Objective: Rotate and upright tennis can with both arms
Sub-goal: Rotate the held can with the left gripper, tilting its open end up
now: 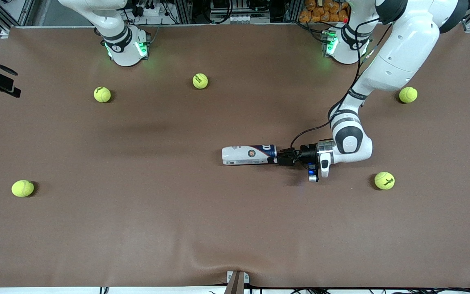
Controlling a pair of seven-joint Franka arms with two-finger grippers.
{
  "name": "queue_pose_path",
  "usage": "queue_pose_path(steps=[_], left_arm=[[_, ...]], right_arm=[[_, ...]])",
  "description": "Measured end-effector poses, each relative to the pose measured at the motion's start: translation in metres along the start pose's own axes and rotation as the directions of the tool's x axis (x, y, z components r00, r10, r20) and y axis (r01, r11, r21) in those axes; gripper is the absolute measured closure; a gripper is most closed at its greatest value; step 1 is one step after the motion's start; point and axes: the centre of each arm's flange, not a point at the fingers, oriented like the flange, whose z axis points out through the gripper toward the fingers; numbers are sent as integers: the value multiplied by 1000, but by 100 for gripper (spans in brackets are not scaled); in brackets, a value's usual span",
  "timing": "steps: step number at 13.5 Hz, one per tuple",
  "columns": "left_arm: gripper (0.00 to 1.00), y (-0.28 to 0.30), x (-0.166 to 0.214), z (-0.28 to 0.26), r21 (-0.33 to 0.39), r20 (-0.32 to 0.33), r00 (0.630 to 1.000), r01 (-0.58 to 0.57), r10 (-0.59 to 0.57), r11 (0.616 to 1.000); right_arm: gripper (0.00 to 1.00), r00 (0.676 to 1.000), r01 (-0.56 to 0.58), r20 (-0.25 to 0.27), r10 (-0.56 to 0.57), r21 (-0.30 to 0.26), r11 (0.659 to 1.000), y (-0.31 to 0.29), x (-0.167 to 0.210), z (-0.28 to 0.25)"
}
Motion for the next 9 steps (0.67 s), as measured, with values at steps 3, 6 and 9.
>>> queue_pose_path(steps=[3, 6, 9], left_arm=[[94, 12, 3, -2, -14, -2, 1000, -4, 4, 1000], [94, 35, 7, -5, -44, 8, 999, 35, -35, 998], [93, 68, 6, -6, -49, 37, 996, 84, -82, 995]], right_arm=[[0, 999, -35, -8, 35, -1, 999, 0, -2, -4], [0, 996, -94, 1, 94, -2, 996, -2, -5, -8], [0, 989, -149, 14, 150, -3, 989, -3, -12, -18]])
